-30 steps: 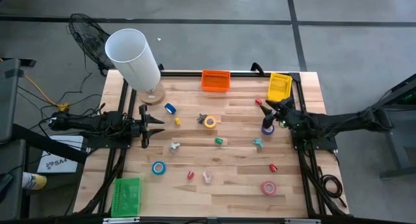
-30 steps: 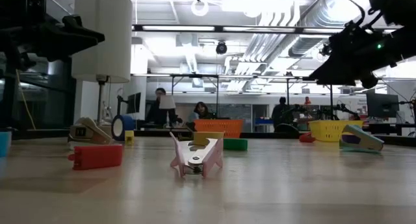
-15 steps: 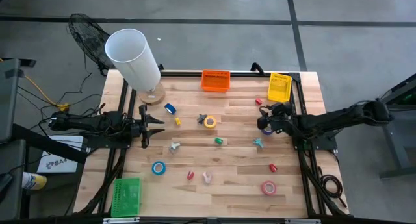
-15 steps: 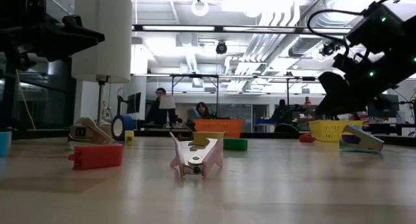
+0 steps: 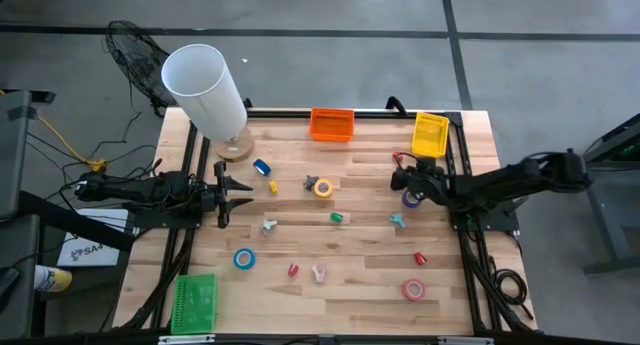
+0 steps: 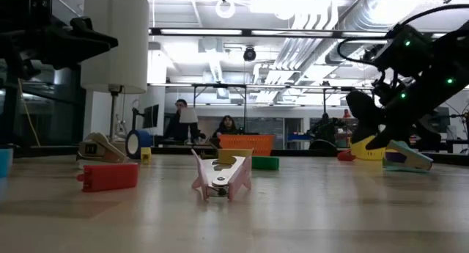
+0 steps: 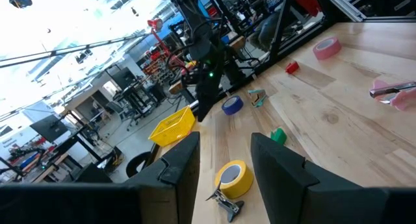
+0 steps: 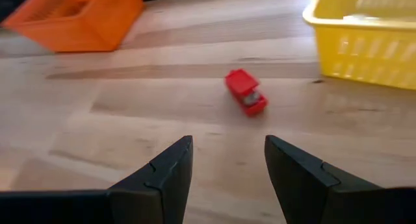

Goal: Pick and place Stapler, Stapler remover, tape
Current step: Put the top mini red stapler into the yellow bin

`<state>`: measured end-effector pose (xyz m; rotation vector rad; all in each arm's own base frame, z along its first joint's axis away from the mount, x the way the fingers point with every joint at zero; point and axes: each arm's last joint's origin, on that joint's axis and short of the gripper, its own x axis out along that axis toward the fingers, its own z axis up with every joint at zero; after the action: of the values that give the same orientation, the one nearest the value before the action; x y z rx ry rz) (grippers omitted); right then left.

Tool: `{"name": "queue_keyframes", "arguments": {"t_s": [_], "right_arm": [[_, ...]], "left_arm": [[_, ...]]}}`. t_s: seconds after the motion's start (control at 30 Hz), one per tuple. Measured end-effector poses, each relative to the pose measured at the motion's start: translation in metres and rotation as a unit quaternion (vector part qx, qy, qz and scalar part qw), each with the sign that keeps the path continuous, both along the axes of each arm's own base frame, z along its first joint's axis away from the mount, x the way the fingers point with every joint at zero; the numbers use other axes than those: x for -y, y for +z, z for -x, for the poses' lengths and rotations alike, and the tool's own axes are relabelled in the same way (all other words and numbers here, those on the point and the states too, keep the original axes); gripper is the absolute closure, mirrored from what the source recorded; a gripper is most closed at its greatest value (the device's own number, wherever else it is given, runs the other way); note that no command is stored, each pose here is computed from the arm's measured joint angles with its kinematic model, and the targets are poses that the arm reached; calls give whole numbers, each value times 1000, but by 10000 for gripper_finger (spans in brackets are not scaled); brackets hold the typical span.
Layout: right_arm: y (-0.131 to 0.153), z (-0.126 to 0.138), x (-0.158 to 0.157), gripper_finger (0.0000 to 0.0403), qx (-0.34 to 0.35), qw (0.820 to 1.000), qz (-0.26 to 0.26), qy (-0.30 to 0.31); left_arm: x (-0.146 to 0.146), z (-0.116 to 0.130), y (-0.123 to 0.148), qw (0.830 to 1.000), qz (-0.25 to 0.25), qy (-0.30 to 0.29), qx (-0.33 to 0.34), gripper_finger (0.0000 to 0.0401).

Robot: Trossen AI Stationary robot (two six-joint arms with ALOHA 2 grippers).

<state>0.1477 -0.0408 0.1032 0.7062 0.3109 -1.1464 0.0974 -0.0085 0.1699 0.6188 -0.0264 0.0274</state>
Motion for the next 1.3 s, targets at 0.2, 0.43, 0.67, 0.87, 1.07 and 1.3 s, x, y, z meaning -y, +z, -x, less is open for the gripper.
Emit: {"name": "queue_keyframes", "arguments": {"t_s": [0.2,0.43,0.67,0.87,1.07,1.3], "right_arm": [[-5,2,7,219,-29,999,1,-13],[-8,-3,12,219,-78,996,25,37],[-17,-2,14,219,-120,991,18,55],[-24,-4,15,210,-143,988,24,52],[-27,-8,17,160,-139,988,35,50],[-27,-11,18,136,-131,988,54,53]], "left_arm": [[0,0,0,1000,0,0,0,266],[0,0,0,1000,0,0,0,266],[0,0,0,1000,0,0,0,266],[0,0,0,1000,0,0,0,266],[0,0,0,1000,0,0,0,266],[0,0,0,1000,0,0,0,266]]}}
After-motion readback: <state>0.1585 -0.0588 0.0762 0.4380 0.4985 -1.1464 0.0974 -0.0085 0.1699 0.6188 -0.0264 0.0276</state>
